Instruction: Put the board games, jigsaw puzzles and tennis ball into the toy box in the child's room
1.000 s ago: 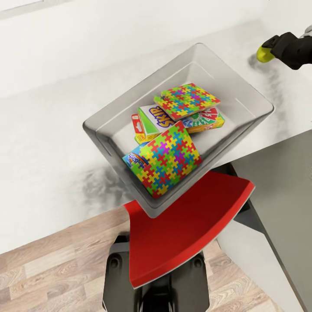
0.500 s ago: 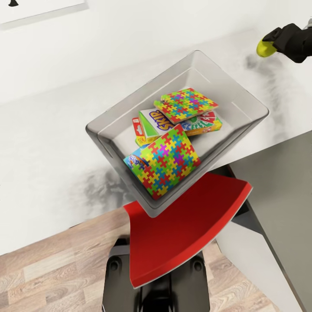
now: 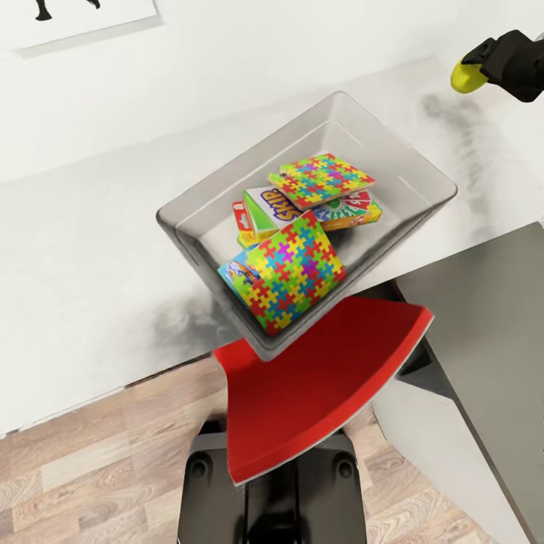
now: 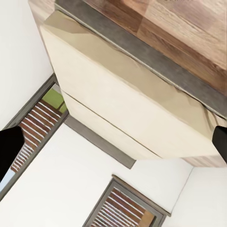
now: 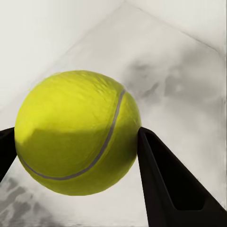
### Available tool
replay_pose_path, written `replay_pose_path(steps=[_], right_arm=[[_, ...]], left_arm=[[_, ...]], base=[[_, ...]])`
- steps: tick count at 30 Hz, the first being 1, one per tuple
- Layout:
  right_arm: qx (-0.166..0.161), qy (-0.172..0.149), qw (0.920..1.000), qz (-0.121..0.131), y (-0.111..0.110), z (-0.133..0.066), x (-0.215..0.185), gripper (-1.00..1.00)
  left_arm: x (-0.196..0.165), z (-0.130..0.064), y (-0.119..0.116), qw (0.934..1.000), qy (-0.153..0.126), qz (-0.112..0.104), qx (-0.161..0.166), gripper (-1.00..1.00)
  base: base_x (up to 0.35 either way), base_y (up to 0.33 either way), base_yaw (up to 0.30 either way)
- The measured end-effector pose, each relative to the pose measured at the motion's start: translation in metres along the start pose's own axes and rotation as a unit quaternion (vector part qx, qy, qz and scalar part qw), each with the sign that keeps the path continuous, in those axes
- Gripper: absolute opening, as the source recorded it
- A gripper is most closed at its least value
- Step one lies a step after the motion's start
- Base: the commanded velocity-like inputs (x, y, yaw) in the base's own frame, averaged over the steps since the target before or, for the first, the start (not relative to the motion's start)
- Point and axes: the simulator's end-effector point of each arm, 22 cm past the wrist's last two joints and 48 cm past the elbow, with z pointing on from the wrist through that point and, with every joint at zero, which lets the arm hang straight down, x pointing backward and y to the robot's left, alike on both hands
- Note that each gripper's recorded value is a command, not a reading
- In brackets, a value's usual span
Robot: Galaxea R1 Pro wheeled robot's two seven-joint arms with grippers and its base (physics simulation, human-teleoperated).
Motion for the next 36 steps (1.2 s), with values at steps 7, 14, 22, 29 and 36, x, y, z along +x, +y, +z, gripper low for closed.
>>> replay_pose_path(steps=[7,14,22,29,36], right_arm=[[-0.003,-0.005,1.0000,0.000,0.005,-0.007,-0.008,-1.00],[-0.007,-0.008,0.9999,0.000,0.010,-0.014,-0.014,-1.00],[-0.036,0.020,0.9991,0.007,0.027,-0.023,-0.009,-1.00],[-0.078,0.042,0.9959,0.019,0.051,-0.037,-0.008,-1.00],[-0.100,0.051,0.9937,0.005,0.067,-0.053,-0.011,-1.00]], left_arm=[[-0.008,0.001,-0.004,1.0000,-0.006,0.000,0.005,1.00],[-0.013,0.002,-0.005,0.9999,-0.012,0.001,0.008,1.00],[-0.019,0.003,-0.011,0.9997,-0.018,0.001,0.014,1.00],[-0.024,0.004,-0.014,0.9996,-0.023,0.001,0.019,1.00],[-0.029,0.004,-0.018,0.9993,-0.028,0.001,0.023,1.00]], base=[[-0.212,0.000,0.000],[-0.060,0.000,0.000],[-0.017,0.000,0.000],[-0.004,0.000,0.000],[-0.001,0.000,0.000]])
